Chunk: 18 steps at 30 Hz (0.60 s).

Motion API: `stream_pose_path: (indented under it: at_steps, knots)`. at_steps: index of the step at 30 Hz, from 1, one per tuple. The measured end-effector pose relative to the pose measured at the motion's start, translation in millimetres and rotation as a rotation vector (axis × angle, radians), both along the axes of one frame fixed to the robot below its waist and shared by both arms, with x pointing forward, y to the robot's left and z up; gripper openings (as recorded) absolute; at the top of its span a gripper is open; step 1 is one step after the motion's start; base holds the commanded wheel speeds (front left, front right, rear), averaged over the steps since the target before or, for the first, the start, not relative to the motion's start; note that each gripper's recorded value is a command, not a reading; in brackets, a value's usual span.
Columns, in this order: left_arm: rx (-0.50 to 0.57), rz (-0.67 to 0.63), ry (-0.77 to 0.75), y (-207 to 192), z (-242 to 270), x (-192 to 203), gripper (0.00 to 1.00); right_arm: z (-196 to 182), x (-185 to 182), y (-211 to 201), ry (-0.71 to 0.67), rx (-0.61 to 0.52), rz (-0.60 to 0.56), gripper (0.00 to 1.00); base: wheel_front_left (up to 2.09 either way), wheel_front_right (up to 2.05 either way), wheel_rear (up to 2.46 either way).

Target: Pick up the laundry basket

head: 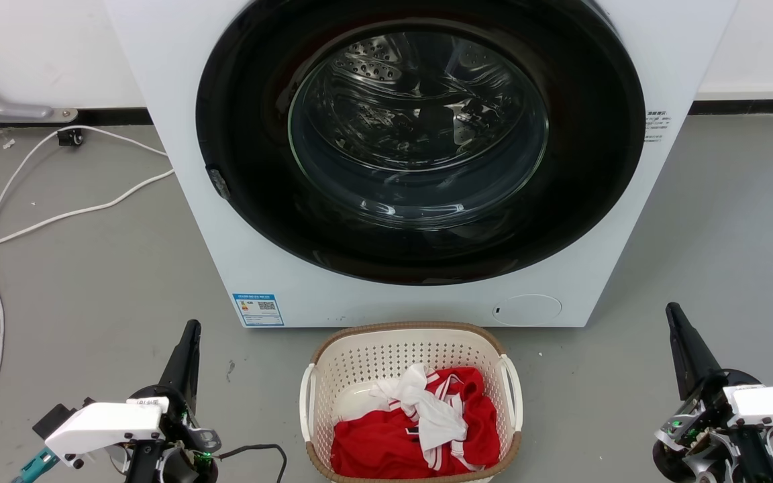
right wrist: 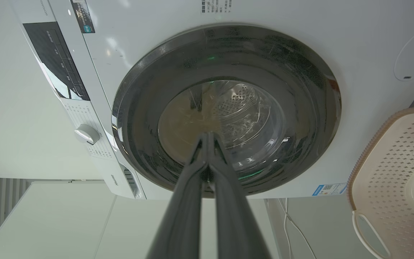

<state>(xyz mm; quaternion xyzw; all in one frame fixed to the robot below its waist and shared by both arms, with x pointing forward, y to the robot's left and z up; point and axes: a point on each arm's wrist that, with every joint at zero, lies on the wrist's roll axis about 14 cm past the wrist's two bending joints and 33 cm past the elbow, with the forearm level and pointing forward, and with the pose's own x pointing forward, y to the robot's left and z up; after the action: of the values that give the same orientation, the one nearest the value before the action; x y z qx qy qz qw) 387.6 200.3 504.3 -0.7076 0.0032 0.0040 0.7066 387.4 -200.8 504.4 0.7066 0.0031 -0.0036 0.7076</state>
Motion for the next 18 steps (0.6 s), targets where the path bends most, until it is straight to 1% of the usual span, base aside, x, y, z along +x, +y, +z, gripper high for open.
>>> stream_pose_path:
  at_steps: [18]
  knots:
    - [0.0, 0.0, 0.0, 0.0, 0.0, 0.0, 0.0, 0.0, 0.0, 0.1, 0.0, 0.0, 0.0, 0.0, 0.0, 0.0, 0.0]
